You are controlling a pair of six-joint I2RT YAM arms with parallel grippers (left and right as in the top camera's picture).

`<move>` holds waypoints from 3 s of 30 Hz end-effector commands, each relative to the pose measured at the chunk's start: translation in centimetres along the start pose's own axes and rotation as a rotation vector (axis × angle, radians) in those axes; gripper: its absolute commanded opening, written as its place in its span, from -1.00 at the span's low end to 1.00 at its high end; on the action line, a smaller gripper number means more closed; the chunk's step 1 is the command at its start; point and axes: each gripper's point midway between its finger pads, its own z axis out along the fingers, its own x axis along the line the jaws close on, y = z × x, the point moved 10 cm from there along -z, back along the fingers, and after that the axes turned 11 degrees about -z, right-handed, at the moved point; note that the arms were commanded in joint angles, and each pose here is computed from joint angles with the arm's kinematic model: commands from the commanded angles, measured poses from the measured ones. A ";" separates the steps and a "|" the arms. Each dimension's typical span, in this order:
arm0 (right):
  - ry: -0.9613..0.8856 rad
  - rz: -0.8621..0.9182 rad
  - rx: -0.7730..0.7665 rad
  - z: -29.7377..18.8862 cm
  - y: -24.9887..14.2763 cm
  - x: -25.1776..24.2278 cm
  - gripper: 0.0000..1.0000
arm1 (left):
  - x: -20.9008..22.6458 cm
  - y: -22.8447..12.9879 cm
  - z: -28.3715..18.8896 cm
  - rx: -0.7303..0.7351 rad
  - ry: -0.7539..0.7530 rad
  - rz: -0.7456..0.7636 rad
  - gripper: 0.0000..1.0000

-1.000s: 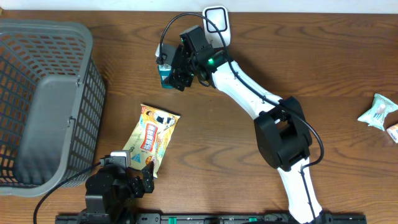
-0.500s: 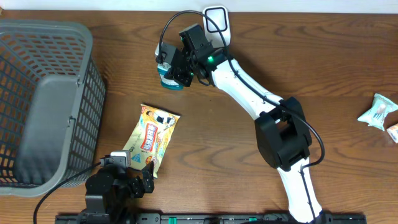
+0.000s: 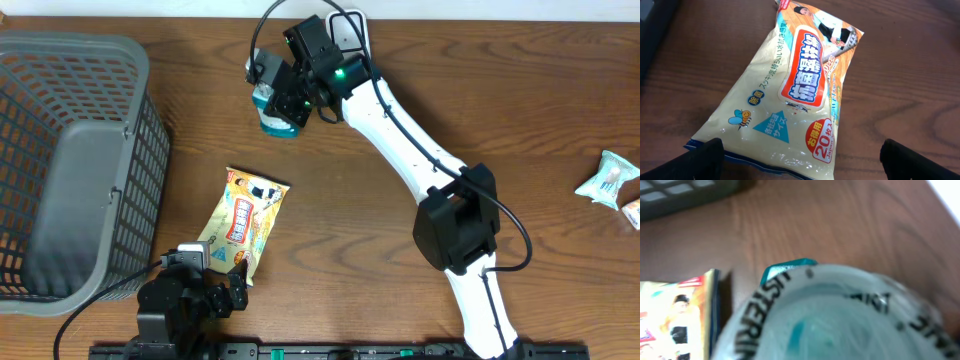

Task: Scan the item barcode
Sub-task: 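Lift the bottle and hold it under the white scanner, then carry the bottle to the right table edge and release it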

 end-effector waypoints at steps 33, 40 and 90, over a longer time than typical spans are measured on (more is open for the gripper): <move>-1.495 0.002 0.554 2.7 -3.0 -10.8 -0.98 | 0.3 -0.4 0.1 0.026 0.021 -0.004 0.99; -1.502 0.006 0.534 4.2 -3.6 -10.7 -0.98 | 0.3 -0.4 0.1 0.026 0.021 -0.004 0.99; -1.801 0.730 1.527 -16.3 -40.7 -20.0 -0.98 | 0.3 -0.4 0.1 0.026 0.021 -0.004 0.99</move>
